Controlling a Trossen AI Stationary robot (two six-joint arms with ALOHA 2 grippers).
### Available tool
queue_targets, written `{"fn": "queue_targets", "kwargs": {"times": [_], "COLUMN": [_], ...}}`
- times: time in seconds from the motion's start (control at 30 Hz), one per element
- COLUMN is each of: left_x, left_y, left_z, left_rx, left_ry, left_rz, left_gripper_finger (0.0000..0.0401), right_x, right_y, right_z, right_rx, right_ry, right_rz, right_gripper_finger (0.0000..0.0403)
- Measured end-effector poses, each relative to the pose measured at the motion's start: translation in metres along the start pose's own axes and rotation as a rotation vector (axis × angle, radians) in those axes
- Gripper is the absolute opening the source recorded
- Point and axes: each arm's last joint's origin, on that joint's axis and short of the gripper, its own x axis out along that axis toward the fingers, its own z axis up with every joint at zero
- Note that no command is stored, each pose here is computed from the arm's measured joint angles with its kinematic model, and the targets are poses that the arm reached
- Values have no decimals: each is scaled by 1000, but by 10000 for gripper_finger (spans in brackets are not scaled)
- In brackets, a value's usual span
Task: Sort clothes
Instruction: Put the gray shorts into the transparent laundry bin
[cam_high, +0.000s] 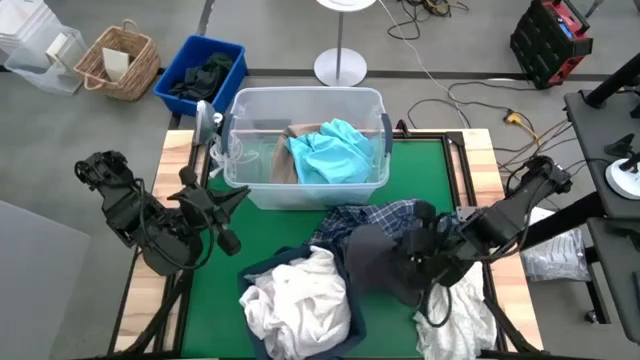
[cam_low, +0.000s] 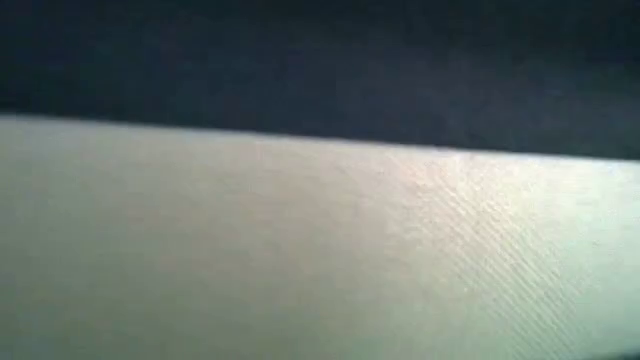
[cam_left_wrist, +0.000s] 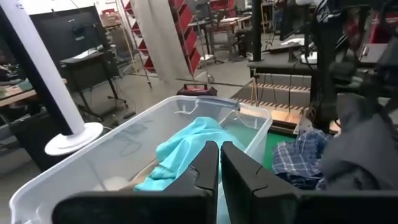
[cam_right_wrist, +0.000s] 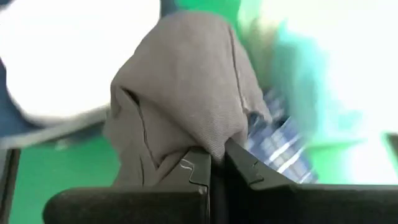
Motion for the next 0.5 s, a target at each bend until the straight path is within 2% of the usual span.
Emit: {"fn": "queue_targets", "kwargs": {"times": [0.13,0.27,0.37,0.5], "left_x": [0,-1,-1,1], "left_y": [-4,-11,-15,-15], "left_z": [7,17,26,31], "left_rx": [-26,-25,-41,-72], "left_ry": [-19,-19,-41,-62], "left_rz": [-21,-143,-214,-228], "left_gripper_finger": [0,3,18,53], "right_x": [-22,-41,-54,-72], "right_y": [-7,-15,-19,-24], "right_z": [21,38,50,66], "right_rx": [-20,-35,-45,-61], "right_ry": [-142,-274,-355,-456], "right_rz": [-82,-193,-254,-313], "right_gripper_finger": [9,9,9,9]}}
